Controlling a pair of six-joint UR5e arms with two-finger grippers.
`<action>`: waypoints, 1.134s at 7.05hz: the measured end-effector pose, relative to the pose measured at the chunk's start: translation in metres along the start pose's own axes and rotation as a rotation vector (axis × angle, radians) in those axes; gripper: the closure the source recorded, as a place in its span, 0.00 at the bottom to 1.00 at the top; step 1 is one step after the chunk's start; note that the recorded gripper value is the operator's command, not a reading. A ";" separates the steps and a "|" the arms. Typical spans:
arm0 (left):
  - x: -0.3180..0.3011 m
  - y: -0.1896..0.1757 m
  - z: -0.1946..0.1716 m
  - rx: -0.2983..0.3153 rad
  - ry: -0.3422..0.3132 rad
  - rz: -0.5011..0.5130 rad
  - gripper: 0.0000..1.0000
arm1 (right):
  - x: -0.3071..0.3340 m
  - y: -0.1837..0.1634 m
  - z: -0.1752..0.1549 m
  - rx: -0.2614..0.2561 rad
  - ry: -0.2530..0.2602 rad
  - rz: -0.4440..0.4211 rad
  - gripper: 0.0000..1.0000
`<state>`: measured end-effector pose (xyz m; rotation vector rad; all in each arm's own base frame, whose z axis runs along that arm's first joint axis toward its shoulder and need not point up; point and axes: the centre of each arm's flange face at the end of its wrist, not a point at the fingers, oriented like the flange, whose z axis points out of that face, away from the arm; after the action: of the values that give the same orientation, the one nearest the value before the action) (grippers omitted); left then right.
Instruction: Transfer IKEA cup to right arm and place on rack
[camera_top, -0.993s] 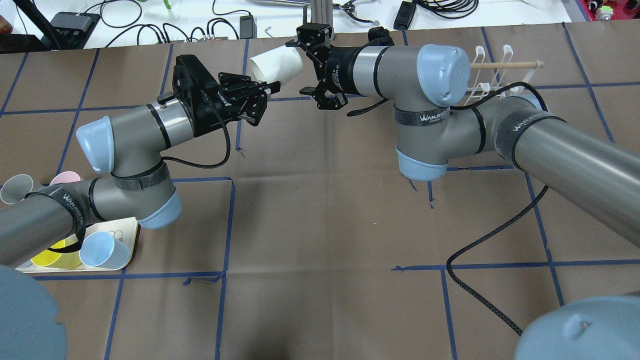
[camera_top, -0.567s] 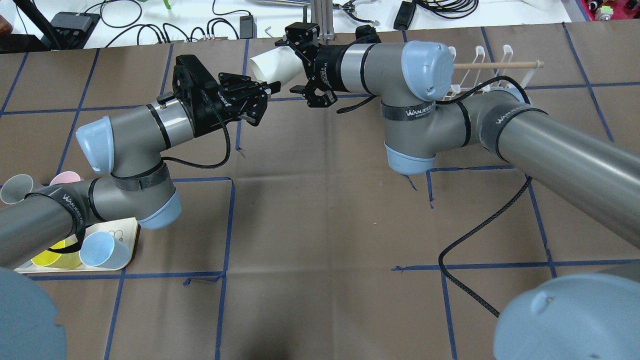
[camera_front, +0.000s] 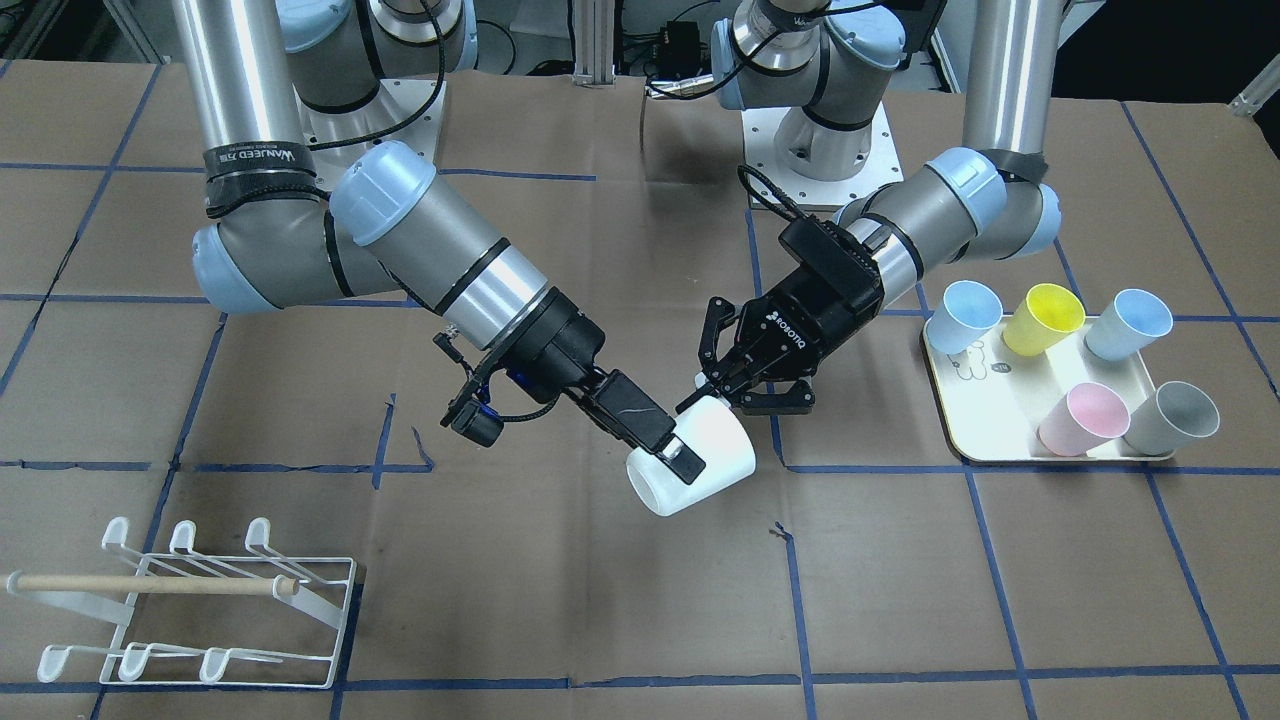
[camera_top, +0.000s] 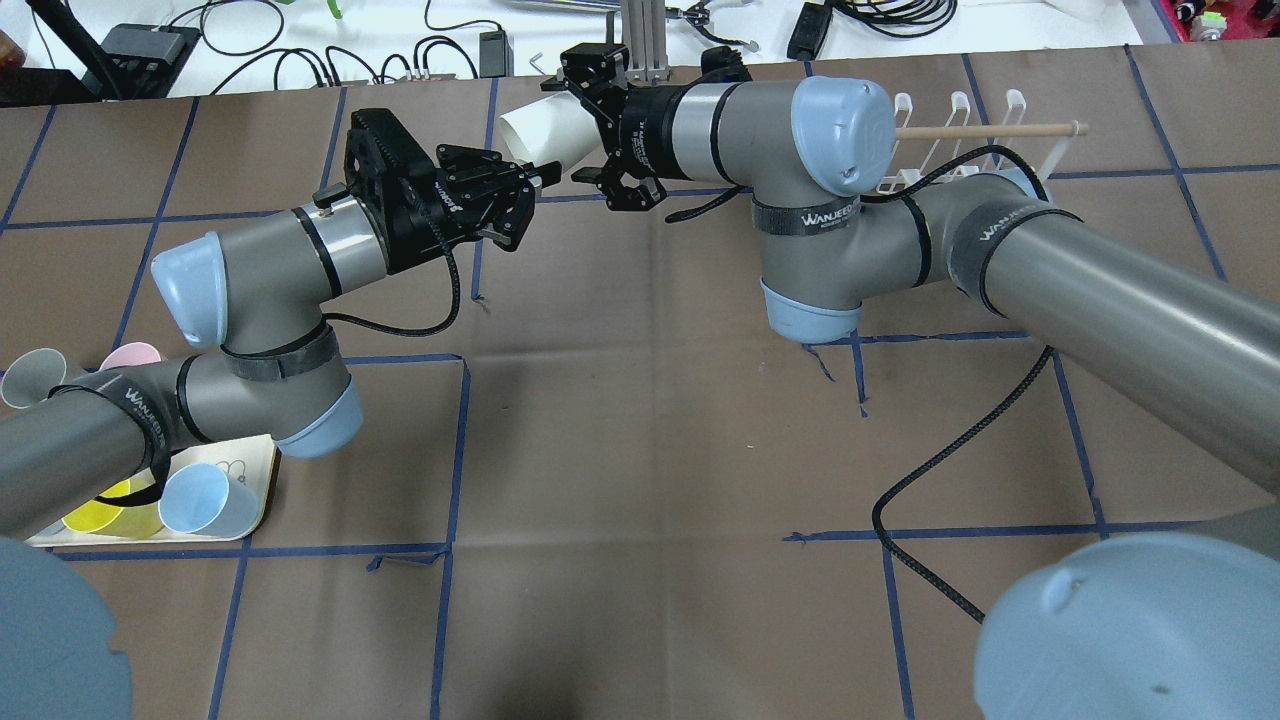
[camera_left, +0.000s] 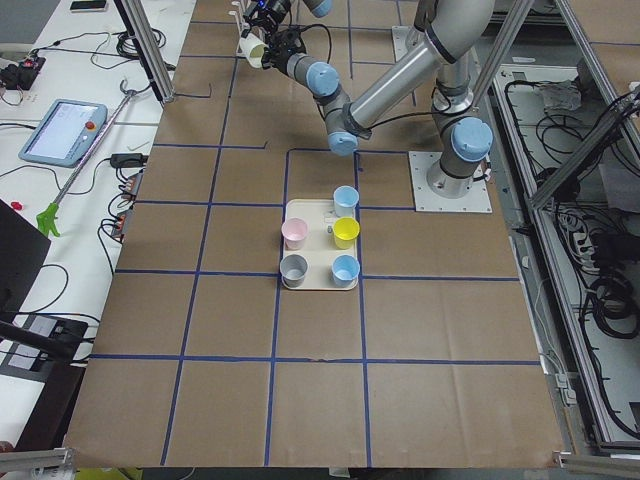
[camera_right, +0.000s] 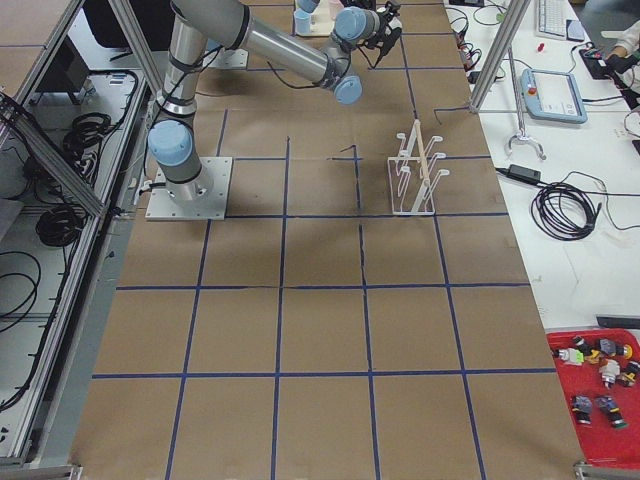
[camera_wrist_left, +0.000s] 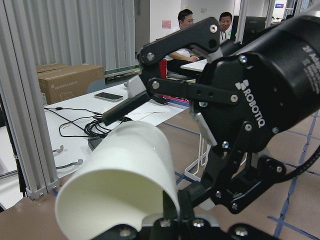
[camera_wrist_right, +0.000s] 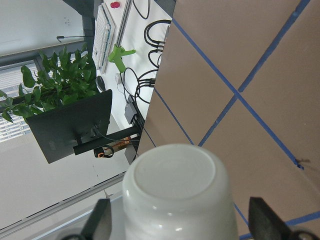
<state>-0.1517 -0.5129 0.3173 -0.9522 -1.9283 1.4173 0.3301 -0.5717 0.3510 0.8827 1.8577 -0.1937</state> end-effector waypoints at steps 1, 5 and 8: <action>0.000 0.000 0.000 0.000 -0.001 0.000 0.99 | -0.001 0.000 0.000 -0.005 -0.001 -0.001 0.54; -0.001 -0.001 0.000 -0.001 -0.006 -0.009 0.71 | -0.002 -0.001 0.000 -0.013 0.000 -0.003 0.59; -0.002 -0.002 0.000 -0.001 -0.011 -0.031 0.19 | -0.002 0.000 0.001 -0.015 0.002 -0.002 0.59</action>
<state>-0.1509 -0.5148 0.3192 -0.9134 -1.9436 1.4073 0.3308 -0.5730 0.3521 0.8715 1.8600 -0.1802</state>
